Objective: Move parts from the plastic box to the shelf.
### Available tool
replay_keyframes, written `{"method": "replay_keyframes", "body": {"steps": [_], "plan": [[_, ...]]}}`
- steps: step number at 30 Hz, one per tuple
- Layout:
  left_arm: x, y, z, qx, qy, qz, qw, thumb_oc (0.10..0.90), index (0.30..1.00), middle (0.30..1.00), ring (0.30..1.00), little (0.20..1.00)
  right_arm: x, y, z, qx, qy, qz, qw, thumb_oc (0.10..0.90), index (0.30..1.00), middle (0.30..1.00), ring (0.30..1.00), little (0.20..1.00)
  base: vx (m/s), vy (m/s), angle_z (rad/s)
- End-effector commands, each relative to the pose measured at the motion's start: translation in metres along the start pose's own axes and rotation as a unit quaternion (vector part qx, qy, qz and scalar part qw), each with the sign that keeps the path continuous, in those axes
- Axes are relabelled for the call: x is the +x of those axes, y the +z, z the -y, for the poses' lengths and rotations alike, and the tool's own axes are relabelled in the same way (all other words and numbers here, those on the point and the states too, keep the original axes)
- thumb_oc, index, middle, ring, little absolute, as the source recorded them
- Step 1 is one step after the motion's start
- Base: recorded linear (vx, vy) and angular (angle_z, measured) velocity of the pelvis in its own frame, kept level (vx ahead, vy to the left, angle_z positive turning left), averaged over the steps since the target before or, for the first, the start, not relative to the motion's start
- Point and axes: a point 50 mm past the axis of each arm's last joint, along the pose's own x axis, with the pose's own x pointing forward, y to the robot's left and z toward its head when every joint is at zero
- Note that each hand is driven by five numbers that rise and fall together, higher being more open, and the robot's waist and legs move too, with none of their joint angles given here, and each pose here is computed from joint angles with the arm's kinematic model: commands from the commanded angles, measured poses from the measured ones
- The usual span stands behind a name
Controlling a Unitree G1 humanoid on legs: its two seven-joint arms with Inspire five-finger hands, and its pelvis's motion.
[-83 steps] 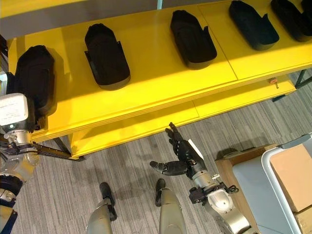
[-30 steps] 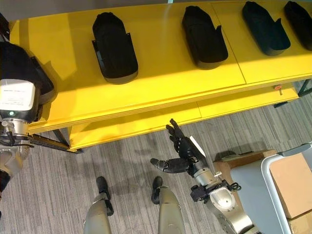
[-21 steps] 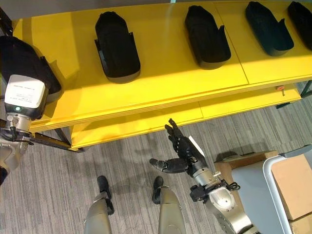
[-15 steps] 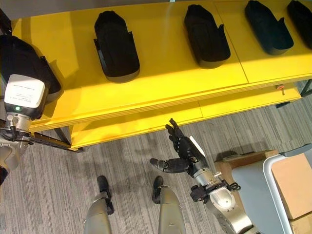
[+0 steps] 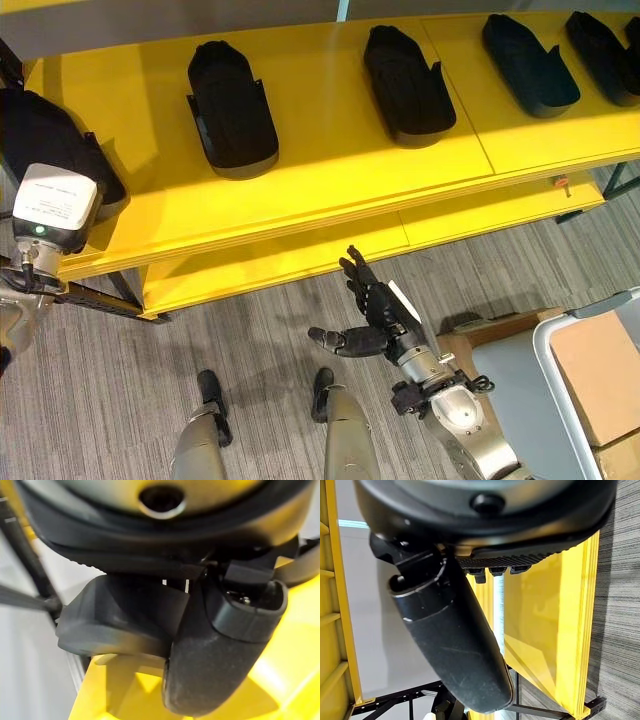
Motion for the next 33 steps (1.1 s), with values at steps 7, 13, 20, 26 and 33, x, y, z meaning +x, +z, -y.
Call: {"method": "replay_keyframes", "body": {"steps": [7,13,20,26,33], "plan": [[-0.023,0.022,0.023,0.052,-0.088,0.124,0.987,0.400,0.300,0.300,0.300,0.300,0.008,0.033,0.003,0.003,0.017,0.096,0.995,0.900,1.000,1.000,1.000,1.000,0.00,0.000,0.00],[-0.026,0.018,0.024,0.071,-0.100,0.139,0.983,0.400,0.300,0.300,0.300,0.300,0.006,0.032,0.004,-0.001,0.019,0.093,0.996,0.900,1.000,1.000,1.000,1.000,0.00,0.000,0.00],[-0.032,0.012,0.028,0.064,-0.113,0.122,0.984,0.400,0.300,0.300,0.300,0.300,0.006,0.032,0.005,-0.003,0.017,0.091,0.996,0.900,1.000,1.000,1.000,1.000,0.00,0.000,0.00],[-0.035,0.007,0.032,0.036,-0.113,0.074,0.990,0.900,1.000,1.000,1.000,1.000,0.005,0.033,0.006,-0.005,0.011,0.093,0.996,0.900,1.000,1.000,1.000,1.000,0.00,0.000,0.00],[-0.037,0.007,0.029,-0.037,-0.087,0.017,0.995,0.900,1.000,1.000,1.000,1.000,0.003,0.037,0.006,-0.012,0.001,0.102,0.995,0.900,1.000,1.000,1.000,1.000,0.00,0.000,0.00]]}}
